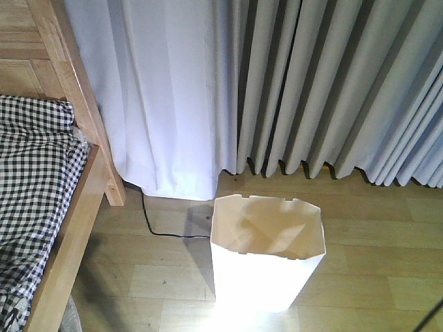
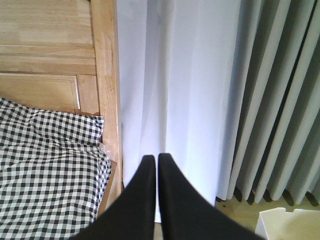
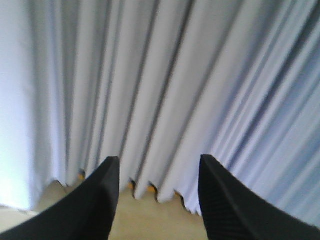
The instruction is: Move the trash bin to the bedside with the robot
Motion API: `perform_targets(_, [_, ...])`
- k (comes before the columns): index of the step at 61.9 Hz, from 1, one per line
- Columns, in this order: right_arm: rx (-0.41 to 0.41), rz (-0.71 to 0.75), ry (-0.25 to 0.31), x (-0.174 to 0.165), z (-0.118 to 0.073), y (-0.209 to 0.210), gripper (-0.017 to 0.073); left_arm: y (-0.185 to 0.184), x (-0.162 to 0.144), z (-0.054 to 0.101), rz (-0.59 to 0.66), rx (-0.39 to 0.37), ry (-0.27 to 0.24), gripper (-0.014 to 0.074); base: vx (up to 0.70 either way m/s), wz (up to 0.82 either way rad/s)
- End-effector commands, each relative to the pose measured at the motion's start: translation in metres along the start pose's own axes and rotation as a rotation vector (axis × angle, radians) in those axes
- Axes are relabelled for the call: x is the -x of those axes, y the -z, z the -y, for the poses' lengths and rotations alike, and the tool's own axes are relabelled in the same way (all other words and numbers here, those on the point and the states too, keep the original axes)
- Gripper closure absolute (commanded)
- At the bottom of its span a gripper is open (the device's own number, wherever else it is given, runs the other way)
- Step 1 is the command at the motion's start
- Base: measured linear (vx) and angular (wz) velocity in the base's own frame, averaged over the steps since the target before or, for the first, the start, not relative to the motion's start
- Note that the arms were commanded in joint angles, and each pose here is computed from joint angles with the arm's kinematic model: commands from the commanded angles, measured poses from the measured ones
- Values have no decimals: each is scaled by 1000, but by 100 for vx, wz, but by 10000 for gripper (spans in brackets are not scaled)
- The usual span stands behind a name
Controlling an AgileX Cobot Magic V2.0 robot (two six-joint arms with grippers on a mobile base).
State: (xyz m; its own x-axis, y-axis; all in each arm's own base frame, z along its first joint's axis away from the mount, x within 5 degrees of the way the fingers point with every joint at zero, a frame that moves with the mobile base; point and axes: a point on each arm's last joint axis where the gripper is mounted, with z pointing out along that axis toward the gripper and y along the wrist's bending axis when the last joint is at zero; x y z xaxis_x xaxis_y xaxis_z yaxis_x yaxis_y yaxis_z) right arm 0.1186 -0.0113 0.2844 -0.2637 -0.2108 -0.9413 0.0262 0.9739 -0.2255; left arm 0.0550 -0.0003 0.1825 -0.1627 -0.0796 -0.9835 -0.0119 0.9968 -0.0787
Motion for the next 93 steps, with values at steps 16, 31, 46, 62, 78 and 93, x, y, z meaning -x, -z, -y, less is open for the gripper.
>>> perform_targets(16, [79,252,-42,-4,-12,49,210,-2,-3,0,50,-6,12,599,0,0])
perform_targets(31, [115,212,-37,-12,-16,59,330,-2,-3,0,50,-6,12,599,0,0])
perform_targets(46, [113,218,-38,-12,-16,59,572,-2,-3,0,50,-6,12,599,0,0])
perform_targets(62, [112,218,-37,-12,-16,59,569,-2,-3,0,50,-6,12,599,0,0])
perform_targets(78, [108,219,-32,-14,-16,59,569,-2,-3,0,50,-6,12,599,0,0])
perform_targets(93, [24,405,-151,-42,-16,58,569,-2,-3,0,50,-6,12,599,0,0])
